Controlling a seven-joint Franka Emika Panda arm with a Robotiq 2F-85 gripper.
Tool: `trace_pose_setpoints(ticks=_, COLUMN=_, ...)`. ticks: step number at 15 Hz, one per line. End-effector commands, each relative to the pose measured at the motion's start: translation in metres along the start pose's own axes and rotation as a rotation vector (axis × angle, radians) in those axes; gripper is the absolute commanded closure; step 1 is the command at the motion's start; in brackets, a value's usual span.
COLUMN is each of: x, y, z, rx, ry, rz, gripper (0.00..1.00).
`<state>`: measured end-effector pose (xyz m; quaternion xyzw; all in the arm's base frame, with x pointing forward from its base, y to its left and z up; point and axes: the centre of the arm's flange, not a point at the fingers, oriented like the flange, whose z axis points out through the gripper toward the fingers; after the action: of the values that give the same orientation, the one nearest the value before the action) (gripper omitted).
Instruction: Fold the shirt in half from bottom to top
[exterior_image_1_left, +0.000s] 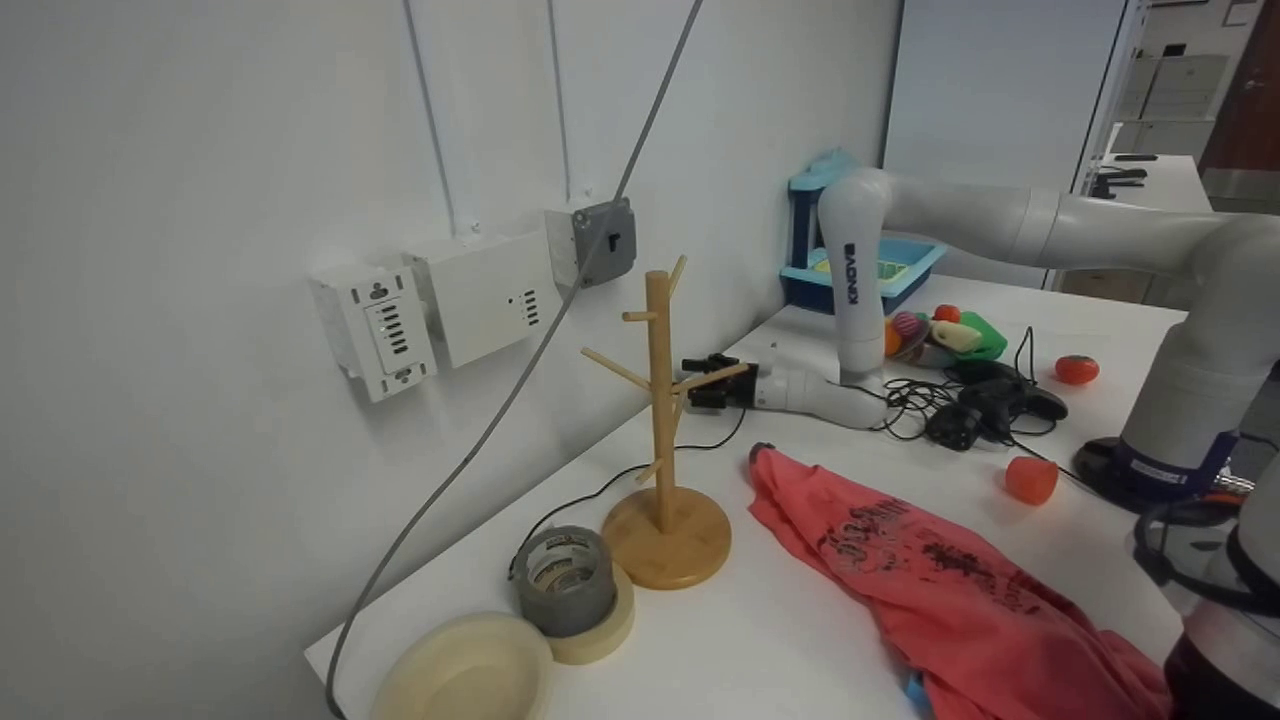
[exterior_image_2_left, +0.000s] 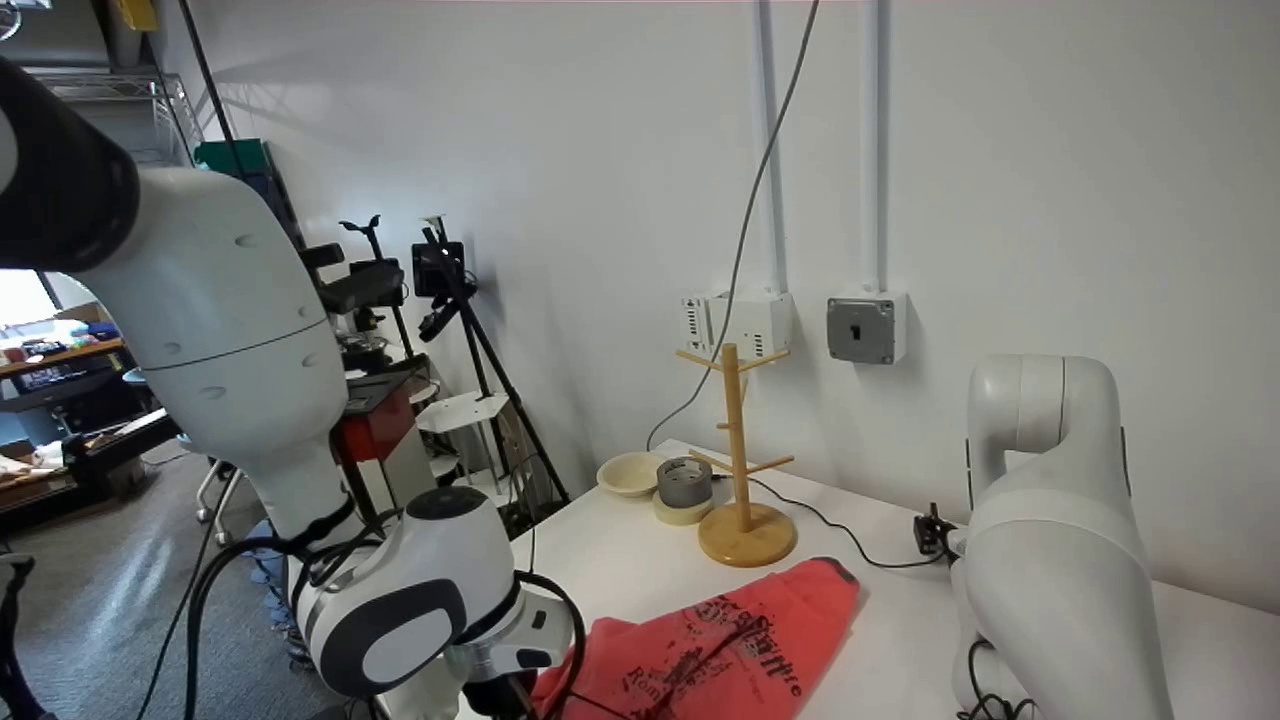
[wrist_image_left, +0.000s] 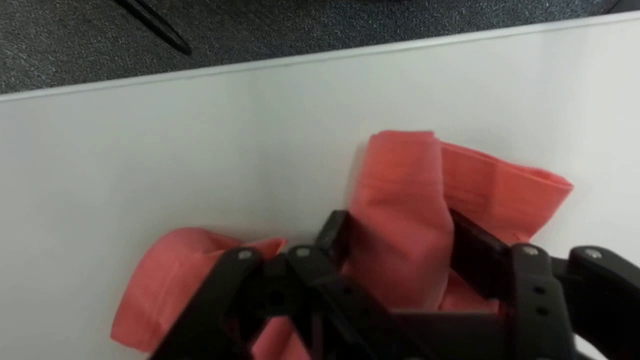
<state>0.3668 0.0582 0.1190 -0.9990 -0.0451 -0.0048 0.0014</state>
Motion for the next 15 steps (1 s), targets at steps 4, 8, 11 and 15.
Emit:
trace_pose_setpoints(ticks=4, x=-0.015, y=0.010, z=-0.006, rx=-0.024, ry=0.012, rz=0.053, gripper=1.00)
trace_pose_setpoints(ticks=8, x=-0.027, y=0.017, z=-0.024, rx=-0.035, ry=-0.033, rz=0.060, gripper=0.97)
trace_pose_setpoints(ticks=11, x=-0.029, y=0.018, z=-0.040, rx=-0.031, ry=-0.095, rz=0.062, gripper=0.97)
trace_pose_setpoints(ticks=15, x=-0.016, y=0.018, z=-0.079, rx=-0.022, ry=-0.131, rz=0.056, gripper=0.97)
